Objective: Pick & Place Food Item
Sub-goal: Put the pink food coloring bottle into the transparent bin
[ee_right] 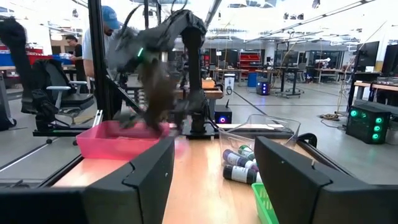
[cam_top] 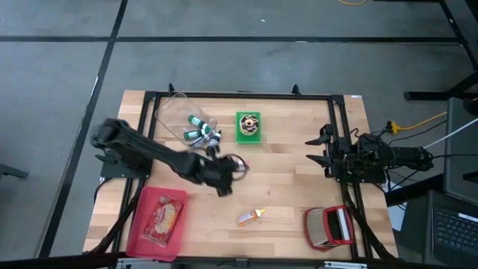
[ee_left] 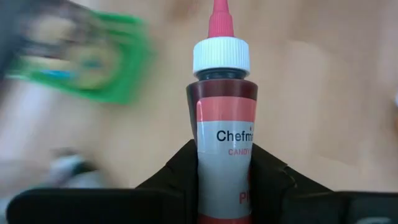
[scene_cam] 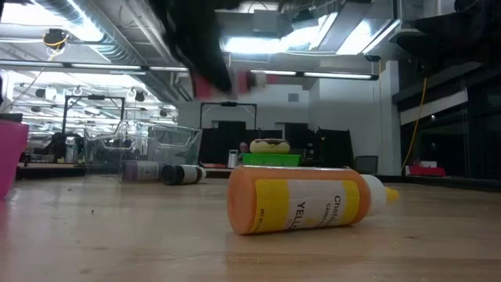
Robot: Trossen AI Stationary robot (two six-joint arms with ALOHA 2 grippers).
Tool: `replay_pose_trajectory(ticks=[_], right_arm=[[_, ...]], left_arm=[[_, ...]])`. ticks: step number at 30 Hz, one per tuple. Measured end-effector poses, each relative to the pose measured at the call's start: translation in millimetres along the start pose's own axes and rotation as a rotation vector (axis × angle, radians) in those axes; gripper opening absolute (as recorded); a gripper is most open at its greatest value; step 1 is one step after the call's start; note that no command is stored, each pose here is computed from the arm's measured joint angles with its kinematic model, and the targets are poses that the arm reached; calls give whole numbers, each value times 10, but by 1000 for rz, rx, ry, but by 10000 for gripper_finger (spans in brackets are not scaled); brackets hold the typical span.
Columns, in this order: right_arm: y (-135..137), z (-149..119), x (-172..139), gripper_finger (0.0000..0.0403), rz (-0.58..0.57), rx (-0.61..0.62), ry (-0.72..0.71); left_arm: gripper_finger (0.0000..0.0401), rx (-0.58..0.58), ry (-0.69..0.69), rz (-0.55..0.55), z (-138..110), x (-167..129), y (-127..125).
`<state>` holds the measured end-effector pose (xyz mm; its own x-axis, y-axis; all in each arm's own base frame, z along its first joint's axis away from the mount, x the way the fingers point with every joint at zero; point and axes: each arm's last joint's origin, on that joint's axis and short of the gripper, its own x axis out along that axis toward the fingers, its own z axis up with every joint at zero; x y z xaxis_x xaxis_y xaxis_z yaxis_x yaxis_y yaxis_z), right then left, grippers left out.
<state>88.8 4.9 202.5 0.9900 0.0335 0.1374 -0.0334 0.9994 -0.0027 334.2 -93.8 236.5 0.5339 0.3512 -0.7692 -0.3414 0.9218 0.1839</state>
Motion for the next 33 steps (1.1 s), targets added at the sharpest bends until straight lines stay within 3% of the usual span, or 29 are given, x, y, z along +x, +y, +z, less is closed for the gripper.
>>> replay_pose_trajectory(ticks=[7, 16, 24, 33], right_arm=[[5, -1, 0, 226, 14, 2, 1], [7, -1, 0, 226, 21, 7, 1], [6, -1, 0, 226, 20, 7, 1], [5, -2, 0, 226, 15, 7, 1]], left_arm=[[90, -89, -98, 167, -115, -664, 783], [89, -350, -134, 298, -858, -840, 1733], [89, -438, -128, 271, -1443, -644, 2041], [89, -513, -122, 256, -1597, -355, 2275]])
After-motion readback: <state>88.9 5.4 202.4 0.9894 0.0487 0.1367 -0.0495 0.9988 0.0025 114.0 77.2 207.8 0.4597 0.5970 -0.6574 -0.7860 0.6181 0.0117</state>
